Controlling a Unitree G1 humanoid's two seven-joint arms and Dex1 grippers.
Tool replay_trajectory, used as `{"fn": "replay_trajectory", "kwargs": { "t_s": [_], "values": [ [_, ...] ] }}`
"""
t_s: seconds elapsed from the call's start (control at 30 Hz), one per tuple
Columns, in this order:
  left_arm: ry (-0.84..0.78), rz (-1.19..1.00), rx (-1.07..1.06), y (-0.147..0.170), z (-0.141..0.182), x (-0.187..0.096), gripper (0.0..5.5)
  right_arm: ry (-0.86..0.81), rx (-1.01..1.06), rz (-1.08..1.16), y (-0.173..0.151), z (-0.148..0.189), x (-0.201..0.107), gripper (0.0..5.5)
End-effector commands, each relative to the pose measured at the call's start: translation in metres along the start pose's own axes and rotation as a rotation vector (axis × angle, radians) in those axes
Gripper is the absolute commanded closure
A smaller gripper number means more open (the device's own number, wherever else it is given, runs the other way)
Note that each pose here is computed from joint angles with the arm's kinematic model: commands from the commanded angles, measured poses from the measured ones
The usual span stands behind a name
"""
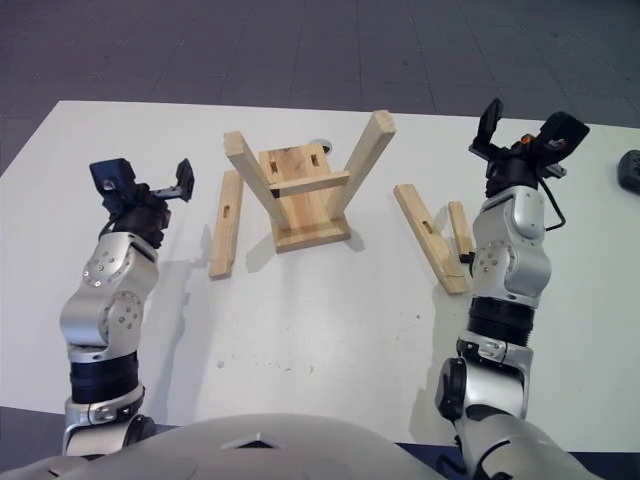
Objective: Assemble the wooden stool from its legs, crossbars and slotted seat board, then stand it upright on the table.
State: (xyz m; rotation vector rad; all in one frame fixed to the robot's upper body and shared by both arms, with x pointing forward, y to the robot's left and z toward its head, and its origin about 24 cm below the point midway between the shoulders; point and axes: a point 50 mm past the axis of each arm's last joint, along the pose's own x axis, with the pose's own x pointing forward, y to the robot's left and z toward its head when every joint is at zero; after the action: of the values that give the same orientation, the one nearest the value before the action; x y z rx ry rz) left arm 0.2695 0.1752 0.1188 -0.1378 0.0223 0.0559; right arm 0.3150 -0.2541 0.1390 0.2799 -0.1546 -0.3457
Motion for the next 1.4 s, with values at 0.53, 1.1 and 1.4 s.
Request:
{"fn": "replay_trajectory", "kwargs": {
  "t_s": [0.53,1.1,1.4],
  "values": [
    [-0.019,-0.088,-0.012,-0.019,0.010,-0.001,0.10,0.269,0.004,0.620,0.094,-0.020,-0.080,0.12],
    [-0.101,0.006,0.022,0.010,0.031,0.017,0.10,0.173,-0.119,0.444,0.079,-0.012,-0.054,0.12],
    [-0.236,0.247,0.120,0.081,0.071,0.024,0.10,0.297,0.074,0.975,0.111,0.002,-0.101,0.12]
  ]
}}
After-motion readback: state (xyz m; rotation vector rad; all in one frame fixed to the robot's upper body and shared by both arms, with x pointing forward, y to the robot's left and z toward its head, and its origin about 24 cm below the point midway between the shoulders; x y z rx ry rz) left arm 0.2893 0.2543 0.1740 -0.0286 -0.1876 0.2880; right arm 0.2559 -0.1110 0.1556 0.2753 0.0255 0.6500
